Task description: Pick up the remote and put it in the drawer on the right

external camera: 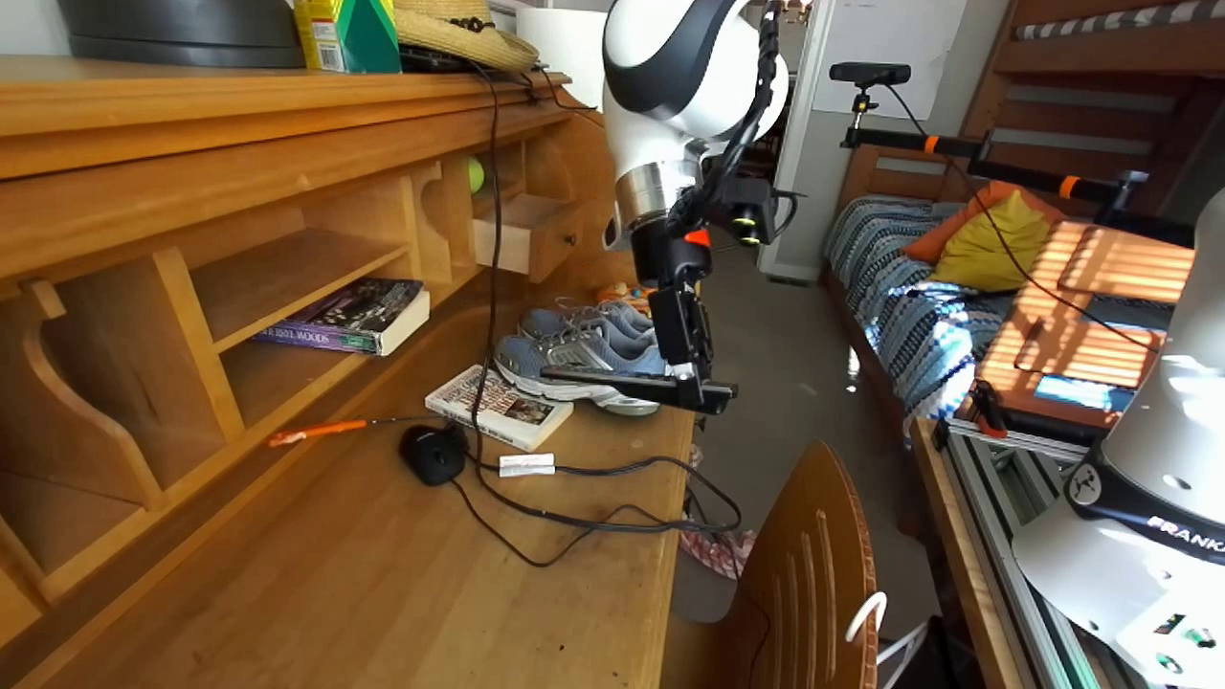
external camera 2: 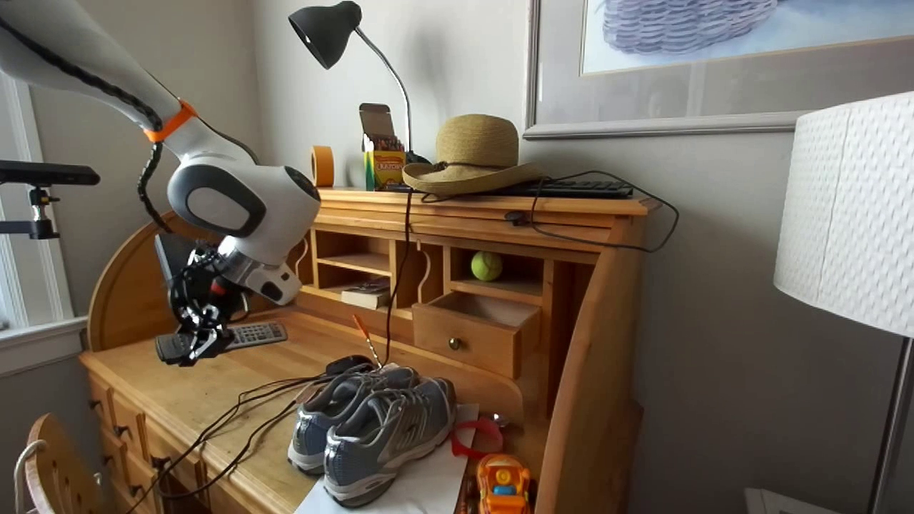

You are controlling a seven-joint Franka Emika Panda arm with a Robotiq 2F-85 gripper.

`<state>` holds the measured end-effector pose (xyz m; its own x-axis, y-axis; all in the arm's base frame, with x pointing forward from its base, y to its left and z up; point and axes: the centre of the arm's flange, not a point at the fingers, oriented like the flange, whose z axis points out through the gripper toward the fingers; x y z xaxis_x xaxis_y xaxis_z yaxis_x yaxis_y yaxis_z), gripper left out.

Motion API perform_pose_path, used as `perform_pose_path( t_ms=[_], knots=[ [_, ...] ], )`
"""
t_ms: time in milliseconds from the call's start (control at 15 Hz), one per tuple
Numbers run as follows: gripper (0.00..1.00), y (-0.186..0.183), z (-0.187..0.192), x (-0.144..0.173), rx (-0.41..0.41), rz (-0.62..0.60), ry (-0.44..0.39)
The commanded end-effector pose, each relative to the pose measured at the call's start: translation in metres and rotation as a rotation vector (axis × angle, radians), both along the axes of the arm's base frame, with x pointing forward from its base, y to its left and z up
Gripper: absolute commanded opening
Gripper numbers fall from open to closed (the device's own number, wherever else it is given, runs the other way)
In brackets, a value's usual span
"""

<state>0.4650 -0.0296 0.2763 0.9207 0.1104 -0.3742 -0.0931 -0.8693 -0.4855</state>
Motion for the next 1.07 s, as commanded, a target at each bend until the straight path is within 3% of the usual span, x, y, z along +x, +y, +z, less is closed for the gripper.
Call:
perform_pose_path(
  t_ms=[0, 400, 467, 533, 667, 733, 867, 1000],
  knots=[
    [0.31, -0.009, 0.029, -0.050, 0.056, -0.189, 0.030],
    [0.31, -0.012, 0.041, -0.086, 0.142, -0.475, -0.024],
    [0.31, -0.022, 0.031, -0.066, 0.136, -0.381, 0.014],
    [0.56, -0.022, 0.033, -0.069, 0.137, -0.391, 0.007],
    [0.56, -0.022, 0.033, -0.069, 0.137, -0.389, 0.008],
    [0.31, -0.022, 0.031, -0.068, 0.137, -0.388, 0.011],
    [0.31, -0.034, 0.029, -0.062, 0.215, -0.528, -0.012],
    [0.31, -0.058, 0.042, -0.065, 0.244, -0.616, -0.045]
  ],
)
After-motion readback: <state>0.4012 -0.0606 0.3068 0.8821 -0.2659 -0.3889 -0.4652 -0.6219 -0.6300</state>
